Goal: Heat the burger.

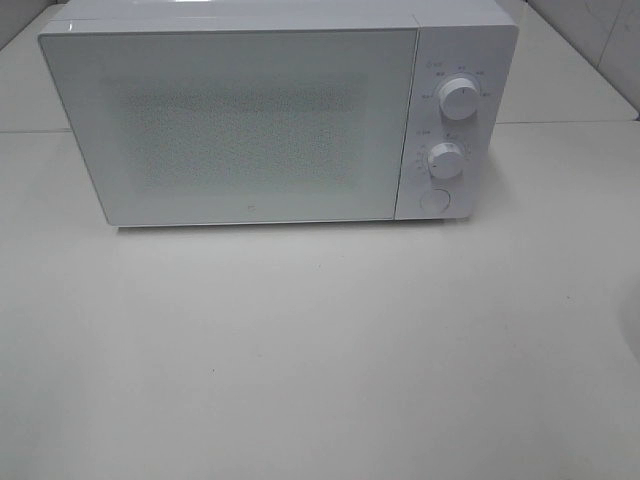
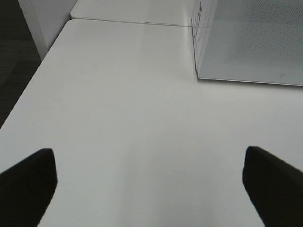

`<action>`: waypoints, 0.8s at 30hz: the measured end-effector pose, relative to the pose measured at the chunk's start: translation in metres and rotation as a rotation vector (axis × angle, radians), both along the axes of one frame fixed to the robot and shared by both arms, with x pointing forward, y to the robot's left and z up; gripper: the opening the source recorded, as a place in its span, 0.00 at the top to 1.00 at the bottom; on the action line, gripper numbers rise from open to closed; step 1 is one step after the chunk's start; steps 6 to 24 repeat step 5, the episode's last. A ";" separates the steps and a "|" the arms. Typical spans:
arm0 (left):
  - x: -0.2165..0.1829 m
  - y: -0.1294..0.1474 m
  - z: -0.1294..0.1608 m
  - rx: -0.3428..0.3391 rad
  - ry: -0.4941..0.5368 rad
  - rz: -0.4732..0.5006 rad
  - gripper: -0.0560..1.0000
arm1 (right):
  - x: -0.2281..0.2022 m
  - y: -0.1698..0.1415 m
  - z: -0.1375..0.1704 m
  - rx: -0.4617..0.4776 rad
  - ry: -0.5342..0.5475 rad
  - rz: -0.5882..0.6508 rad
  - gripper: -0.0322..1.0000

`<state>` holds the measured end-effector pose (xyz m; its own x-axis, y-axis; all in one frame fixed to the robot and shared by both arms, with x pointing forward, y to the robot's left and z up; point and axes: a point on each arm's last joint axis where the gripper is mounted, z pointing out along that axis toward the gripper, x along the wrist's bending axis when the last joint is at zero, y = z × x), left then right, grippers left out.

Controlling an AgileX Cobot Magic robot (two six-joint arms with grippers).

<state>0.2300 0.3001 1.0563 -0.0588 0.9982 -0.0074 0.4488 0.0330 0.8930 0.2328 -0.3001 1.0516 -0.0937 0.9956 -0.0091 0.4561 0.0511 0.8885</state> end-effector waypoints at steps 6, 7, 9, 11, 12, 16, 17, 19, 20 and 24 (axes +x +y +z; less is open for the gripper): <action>0.000 0.000 0.000 0.000 0.000 0.000 0.01 | 0.000 0.000 0.000 0.000 0.000 0.000 0.47; 0.000 0.000 0.000 0.000 0.000 0.000 0.01 | 0.000 0.000 0.000 0.000 0.000 0.000 0.47; 0.000 0.000 0.000 0.000 0.000 0.000 0.01 | 0.000 0.000 0.000 0.000 0.000 0.000 0.47; 0.000 0.000 0.000 0.000 0.000 0.000 0.01 | 0.000 0.000 0.000 0.000 0.000 0.000 0.47; 0.000 0.000 0.000 0.000 0.000 0.000 0.01 | 0.000 0.000 0.000 0.000 0.000 0.000 0.47; 0.000 0.000 0.000 0.000 0.000 0.000 0.01 | 0.000 0.000 0.000 0.000 0.000 0.000 0.47; 0.000 0.000 0.000 0.000 0.000 0.000 0.01 | 0.000 0.000 0.000 0.000 0.000 0.000 0.47; 0.000 0.000 0.000 0.000 0.000 0.000 0.01 | 0.000 0.000 0.000 0.000 0.000 0.000 0.47; 0.000 0.000 0.000 0.000 0.000 0.000 0.01 | 0.000 0.000 0.000 0.000 0.000 0.000 0.47; 0.000 0.000 0.000 0.000 0.000 0.000 0.01 | 0.000 0.000 0.000 0.000 0.000 0.000 0.47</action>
